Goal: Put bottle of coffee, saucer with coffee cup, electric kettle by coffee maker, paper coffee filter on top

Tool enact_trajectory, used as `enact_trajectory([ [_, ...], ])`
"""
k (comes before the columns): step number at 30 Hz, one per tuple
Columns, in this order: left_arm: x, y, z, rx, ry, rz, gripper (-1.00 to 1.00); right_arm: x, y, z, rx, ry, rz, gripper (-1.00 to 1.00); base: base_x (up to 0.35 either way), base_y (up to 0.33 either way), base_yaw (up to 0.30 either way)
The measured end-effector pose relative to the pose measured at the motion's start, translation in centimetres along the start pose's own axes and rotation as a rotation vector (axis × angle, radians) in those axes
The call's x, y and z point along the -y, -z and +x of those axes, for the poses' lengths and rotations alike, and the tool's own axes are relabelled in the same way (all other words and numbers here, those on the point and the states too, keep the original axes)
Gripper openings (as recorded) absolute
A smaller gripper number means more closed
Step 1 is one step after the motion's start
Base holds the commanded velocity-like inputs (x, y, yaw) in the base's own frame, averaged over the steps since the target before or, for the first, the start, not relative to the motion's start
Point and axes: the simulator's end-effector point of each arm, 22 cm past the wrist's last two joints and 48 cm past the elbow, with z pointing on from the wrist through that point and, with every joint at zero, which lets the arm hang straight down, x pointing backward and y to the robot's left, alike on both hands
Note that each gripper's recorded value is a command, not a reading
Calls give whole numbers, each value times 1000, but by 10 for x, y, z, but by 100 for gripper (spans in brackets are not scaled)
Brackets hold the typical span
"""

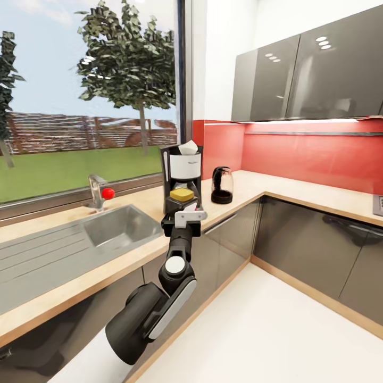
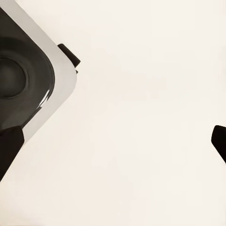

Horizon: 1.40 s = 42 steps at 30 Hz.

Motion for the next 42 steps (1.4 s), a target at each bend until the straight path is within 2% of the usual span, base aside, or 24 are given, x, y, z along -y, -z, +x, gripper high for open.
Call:
enact_trajectory([
  [11, 0, 0, 0, -1, -1, 0, -100, -1, 0, 1, -1, -1, -1, 100, 178, -152, 27],
  [25, 0, 0, 0, -1, 0, 1, -100, -1, 0, 1, -1, -1, -1, 100, 57, -66, 208],
  [37, 1, 0, 0, -1, 0, 2, -100, -1, 0, 1, -1, -1, -1, 100, 184, -249, 22],
  [42, 1, 0, 1, -3, -2, 1, -100, -1, 0, 1, -1, -1, -1, 100, 54, -64, 0],
])
